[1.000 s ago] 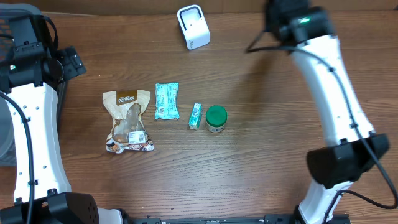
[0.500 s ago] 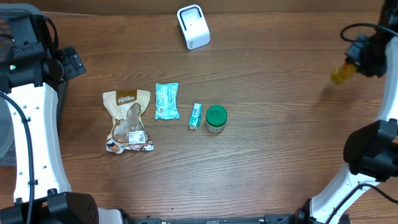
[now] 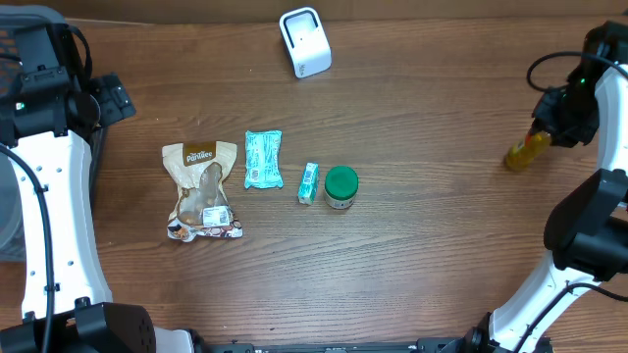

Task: Scan the item barcode

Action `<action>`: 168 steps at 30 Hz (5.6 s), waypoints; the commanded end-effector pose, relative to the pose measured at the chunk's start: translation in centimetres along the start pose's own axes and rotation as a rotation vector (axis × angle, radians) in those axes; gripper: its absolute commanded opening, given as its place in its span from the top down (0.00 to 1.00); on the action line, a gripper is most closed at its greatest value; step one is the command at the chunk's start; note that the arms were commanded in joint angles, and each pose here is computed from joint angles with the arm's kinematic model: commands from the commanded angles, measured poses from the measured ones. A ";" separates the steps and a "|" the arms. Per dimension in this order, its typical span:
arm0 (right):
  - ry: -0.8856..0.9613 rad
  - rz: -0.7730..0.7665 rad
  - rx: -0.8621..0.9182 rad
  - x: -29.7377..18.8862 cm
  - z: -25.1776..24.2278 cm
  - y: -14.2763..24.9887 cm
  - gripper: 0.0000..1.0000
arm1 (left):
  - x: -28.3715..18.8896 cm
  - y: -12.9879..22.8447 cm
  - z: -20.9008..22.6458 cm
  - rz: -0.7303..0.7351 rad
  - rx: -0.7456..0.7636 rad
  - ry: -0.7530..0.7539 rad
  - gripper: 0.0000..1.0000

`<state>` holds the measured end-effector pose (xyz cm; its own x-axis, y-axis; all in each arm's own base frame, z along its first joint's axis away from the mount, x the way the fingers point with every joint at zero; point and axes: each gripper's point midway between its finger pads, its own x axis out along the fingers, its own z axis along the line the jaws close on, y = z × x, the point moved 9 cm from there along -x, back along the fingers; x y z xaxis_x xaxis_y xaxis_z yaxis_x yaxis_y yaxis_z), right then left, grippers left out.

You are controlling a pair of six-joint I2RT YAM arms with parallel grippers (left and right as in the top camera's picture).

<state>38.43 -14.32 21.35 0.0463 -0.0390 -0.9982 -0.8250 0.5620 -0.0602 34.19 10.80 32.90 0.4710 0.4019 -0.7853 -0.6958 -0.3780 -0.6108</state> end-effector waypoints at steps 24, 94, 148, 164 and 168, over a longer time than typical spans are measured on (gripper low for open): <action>-0.128 -0.274 0.014 -13.8 2.7 1.8 0.01 | -0.1 -0.3 0.2 -0.010 -0.005 -0.001 0.00; -0.217 0.112 -0.455 3.6 27.0 24.2 0.00 | -0.1 -0.3 0.2 -0.010 -0.005 0.000 0.00; 0.087 -0.090 -0.450 4.2 25.0 24.4 0.29 | -0.1 -0.3 0.2 -0.011 -0.005 0.000 0.00; 0.108 -0.095 -0.345 4.3 23.3 21.4 0.22 | -0.1 -0.3 0.2 -0.011 -0.005 0.000 0.00; 0.107 -0.095 -0.344 4.3 23.3 21.3 0.21 | -0.1 -0.3 0.2 -0.011 -0.005 0.000 0.00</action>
<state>34.27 17.07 15.72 0.0843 -0.1490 -0.9852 -0.9641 0.2377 -0.1185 34.19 10.81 32.91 0.4713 0.4020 -0.7850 -0.6955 -0.3779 -0.6111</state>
